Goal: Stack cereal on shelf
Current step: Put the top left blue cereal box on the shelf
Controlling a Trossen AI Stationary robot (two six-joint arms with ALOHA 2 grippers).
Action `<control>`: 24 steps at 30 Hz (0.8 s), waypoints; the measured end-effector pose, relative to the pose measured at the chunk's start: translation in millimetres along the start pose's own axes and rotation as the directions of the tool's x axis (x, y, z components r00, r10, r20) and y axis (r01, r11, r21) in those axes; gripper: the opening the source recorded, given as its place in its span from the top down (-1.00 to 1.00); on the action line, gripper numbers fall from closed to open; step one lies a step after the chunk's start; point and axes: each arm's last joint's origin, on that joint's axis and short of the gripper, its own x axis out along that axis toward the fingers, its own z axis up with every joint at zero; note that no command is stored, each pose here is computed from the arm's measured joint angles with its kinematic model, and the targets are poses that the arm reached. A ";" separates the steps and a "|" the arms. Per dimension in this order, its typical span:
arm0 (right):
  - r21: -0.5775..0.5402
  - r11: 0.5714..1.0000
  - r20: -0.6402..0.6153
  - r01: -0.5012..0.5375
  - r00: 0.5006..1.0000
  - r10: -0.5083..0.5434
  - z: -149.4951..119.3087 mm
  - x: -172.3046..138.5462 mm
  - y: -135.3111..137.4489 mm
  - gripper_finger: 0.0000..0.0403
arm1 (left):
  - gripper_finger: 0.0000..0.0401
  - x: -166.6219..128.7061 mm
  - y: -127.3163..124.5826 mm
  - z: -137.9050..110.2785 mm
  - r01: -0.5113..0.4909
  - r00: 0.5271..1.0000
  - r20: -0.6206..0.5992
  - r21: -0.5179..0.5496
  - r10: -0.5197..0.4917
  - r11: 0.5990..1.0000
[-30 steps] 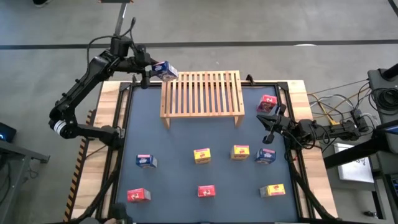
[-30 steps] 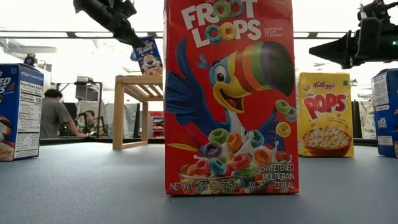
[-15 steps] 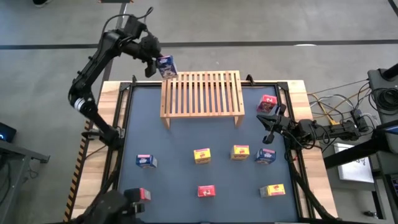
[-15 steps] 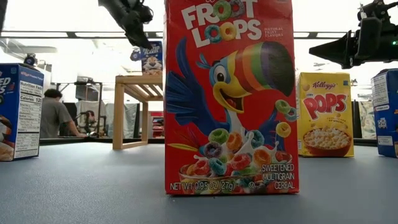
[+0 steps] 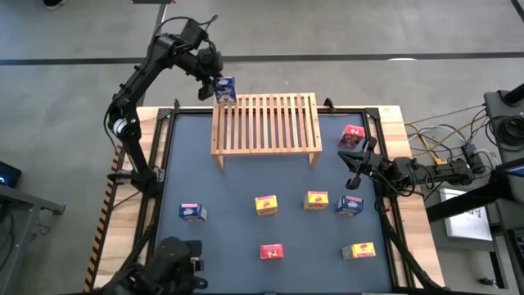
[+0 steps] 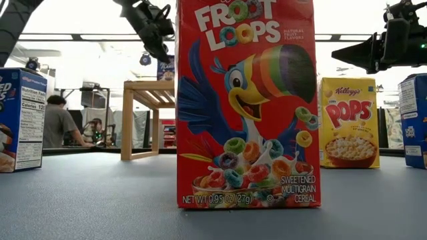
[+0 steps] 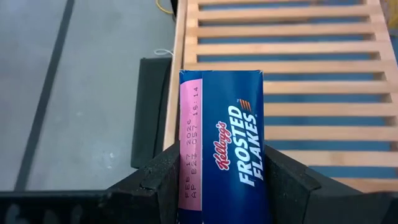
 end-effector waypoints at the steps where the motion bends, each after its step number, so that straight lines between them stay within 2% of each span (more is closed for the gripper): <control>1: -0.001 1.000 0.000 0.000 1.000 0.000 0.0 0.0 0.0 0.96 | 0.19 2.1 0.1 -1.3 0.003 1.000 -0.006 0.000 -0.003 1.000; 18: -0.001 1.000 0.000 0.000 1.000 0.000 0.0 0.0 0.0 0.96 | 0.19 8.8 0.3 -2.0 0.007 1.000 -0.007 -0.018 -0.007 1.000; 24: -0.001 1.000 0.000 0.000 1.000 0.000 0.0 0.0 0.0 0.96 | 0.10 10.0 -2.1 -0.3 0.016 1.000 -0.008 -0.025 -0.016 1.000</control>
